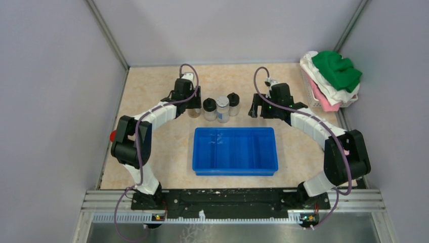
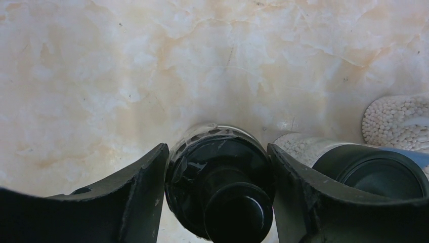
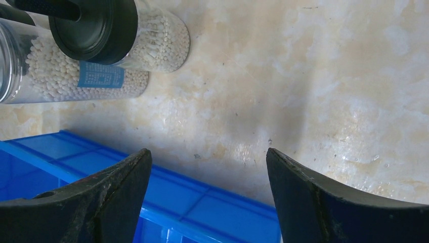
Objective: Organize the condiment bottles
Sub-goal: Pick up the bottle from the center of the board, then place the bottle in the storage box.
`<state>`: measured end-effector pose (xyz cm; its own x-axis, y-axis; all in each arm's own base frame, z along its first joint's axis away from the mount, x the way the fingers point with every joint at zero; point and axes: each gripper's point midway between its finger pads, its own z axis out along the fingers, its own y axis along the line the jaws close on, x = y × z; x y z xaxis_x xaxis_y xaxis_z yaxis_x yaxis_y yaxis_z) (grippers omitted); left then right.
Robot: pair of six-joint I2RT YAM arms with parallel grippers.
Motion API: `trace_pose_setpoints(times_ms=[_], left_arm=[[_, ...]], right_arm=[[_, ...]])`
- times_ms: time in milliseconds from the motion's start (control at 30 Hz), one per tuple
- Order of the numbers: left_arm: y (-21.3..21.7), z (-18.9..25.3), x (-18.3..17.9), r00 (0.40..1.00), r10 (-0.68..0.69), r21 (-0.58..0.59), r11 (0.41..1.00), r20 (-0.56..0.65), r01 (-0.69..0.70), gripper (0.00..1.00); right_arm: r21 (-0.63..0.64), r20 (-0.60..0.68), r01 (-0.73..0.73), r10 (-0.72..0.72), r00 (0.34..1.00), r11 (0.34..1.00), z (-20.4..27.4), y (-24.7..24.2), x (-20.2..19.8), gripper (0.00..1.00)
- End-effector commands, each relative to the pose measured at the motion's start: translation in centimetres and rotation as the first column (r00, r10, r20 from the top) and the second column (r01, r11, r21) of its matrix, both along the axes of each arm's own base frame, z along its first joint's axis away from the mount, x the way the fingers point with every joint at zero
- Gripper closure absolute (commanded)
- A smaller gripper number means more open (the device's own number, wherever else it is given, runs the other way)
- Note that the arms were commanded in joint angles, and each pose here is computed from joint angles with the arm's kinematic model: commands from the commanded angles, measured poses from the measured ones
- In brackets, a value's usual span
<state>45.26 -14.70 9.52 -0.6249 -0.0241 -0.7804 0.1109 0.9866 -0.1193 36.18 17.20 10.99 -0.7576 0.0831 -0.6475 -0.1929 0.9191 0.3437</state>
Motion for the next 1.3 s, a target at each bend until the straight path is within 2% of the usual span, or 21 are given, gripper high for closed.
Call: trace_pose_setpoints(times_ms=[0,300,500,667,867,1067,1267], left_arm=[[0.2,3.3,0.4,0.997,0.021,0.007,1.000,0.077,-0.021,0.63],[-0.7,11.6,-3.5,0.986,-0.007,-0.015,1.000,0.168,0.010,0.66],[-4.6,15.2,-8.6,0.979,-0.138,-0.080,0.985,0.152,0.151,0.67],[-9.0,14.9,-13.5,0.958,-0.263,-0.122,0.953,0.115,0.277,0.68],[-14.0,13.1,-17.7,0.927,-0.370,-0.106,0.921,0.065,0.375,0.67],[-16.4,10.5,-19.2,0.920,-0.390,-0.080,0.917,0.029,0.391,0.67],[-16.4,7.9,-18.3,0.947,-0.319,-0.050,0.946,0.032,0.320,0.67]], right_arm=[[0.031,0.048,-0.002,0.001,0.999,1.000,1.1,0.2,0.7,0.17],[0.047,0.064,-0.007,0.004,0.998,0.999,2.1,0.2,0.1,0.16],[0.073,0.072,-0.007,0.002,0.997,0.997,3.0,0.3,-0.5,0.16],[0.077,0.079,-0.004,-0.003,0.997,0.997,3.7,0.1,-1.0,0.17],[0.079,0.087,-0.002,-0.004,0.996,0.997,4.2,-0.1,-1.4,0.17],[0.072,0.089,0.001,-0.007,0.996,0.997,4.4,-0.3,-1.8,0.16],[0.062,0.086,-0.002,-0.003,0.996,0.998,4.1,-0.6,-2.2,0.16]])
